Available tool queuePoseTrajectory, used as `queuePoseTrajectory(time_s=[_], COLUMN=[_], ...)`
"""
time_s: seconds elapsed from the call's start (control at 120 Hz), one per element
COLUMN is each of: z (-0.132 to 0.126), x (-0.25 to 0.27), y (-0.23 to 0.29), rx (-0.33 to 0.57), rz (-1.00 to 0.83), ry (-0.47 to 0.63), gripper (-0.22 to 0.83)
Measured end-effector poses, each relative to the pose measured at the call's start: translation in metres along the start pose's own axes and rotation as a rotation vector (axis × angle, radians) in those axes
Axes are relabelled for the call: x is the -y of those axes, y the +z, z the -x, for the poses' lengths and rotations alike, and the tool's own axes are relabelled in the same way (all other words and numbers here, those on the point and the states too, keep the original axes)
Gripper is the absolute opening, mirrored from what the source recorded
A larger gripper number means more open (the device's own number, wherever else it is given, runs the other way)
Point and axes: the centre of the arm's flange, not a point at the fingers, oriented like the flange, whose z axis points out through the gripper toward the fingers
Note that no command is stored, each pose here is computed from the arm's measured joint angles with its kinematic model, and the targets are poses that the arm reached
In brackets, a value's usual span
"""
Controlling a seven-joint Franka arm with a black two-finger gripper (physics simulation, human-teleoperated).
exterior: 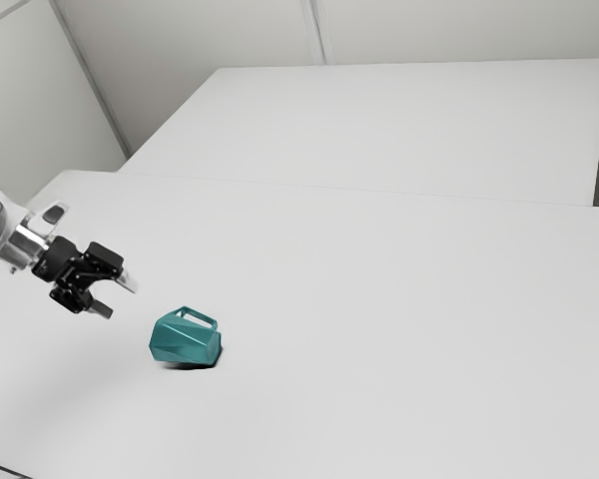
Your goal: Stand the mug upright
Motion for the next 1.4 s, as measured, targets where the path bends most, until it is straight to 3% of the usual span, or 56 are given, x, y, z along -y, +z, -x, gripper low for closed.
queuePoseTrajectory(time_s=[0.4,0.933,1.167,1.4], z=[-0.002,-0.043,-0.041,-0.04], x=[0.05,0.057,0.037,0.037], y=[0.06,0.075,0.088,0.099], rx=[0.111,0.06,0.066,0.047], rz=[0.087,0.099,0.145,0.186], ry=[0.016,0.158,0.229,0.233], gripper=[0.6,0.6,0.59,0.58])
